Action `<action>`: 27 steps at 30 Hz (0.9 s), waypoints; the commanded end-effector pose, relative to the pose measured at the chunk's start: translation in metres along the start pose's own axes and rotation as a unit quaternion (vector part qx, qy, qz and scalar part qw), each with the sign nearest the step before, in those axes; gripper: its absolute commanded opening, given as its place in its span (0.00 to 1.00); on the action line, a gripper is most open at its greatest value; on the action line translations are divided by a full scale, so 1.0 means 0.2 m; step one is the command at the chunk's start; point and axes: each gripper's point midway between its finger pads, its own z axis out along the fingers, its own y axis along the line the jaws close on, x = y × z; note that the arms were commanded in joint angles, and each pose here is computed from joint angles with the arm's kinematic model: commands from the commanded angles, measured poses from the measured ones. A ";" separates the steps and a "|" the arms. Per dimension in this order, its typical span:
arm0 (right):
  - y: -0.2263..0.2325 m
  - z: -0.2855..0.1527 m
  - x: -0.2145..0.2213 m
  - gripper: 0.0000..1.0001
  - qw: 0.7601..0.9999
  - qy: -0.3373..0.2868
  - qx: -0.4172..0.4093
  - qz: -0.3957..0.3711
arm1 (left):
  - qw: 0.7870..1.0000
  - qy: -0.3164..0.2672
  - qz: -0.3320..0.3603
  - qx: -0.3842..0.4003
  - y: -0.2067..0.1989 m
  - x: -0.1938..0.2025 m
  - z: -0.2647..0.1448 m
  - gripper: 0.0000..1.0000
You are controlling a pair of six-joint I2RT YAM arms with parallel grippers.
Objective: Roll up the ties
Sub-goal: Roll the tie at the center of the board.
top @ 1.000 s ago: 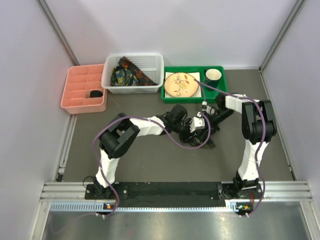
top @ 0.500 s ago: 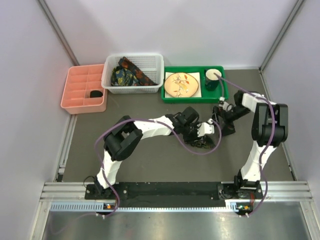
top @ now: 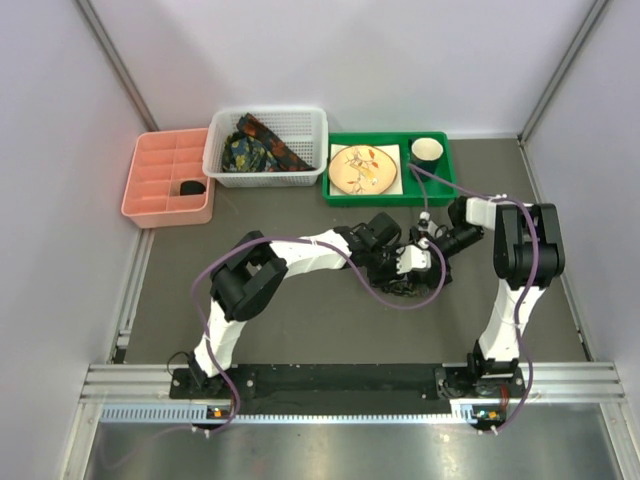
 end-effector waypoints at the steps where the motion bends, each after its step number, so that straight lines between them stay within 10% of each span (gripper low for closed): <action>1: -0.02 0.03 -0.14 0.97 0.995 -0.054 -0.010 -0.085 | 0.993 0.115 -0.019 0.033 -0.13 0.38 0.09 0.04; 19: 0.05 0.02 -0.21 0.25 0.990 -0.092 -0.017 -0.109 | 0.994 0.104 -0.027 0.036 -0.14 0.36 0.09 0.08; 21: 0.06 0.01 -0.20 0.02 0.990 -0.085 -0.026 -0.109 | 0.994 0.104 -0.032 0.034 -0.13 0.36 0.09 0.18; 27: 0.06 0.00 -0.17 0.00 0.989 -0.084 -0.016 -0.121 | 0.997 0.047 -0.060 0.001 -0.03 0.24 0.01 0.69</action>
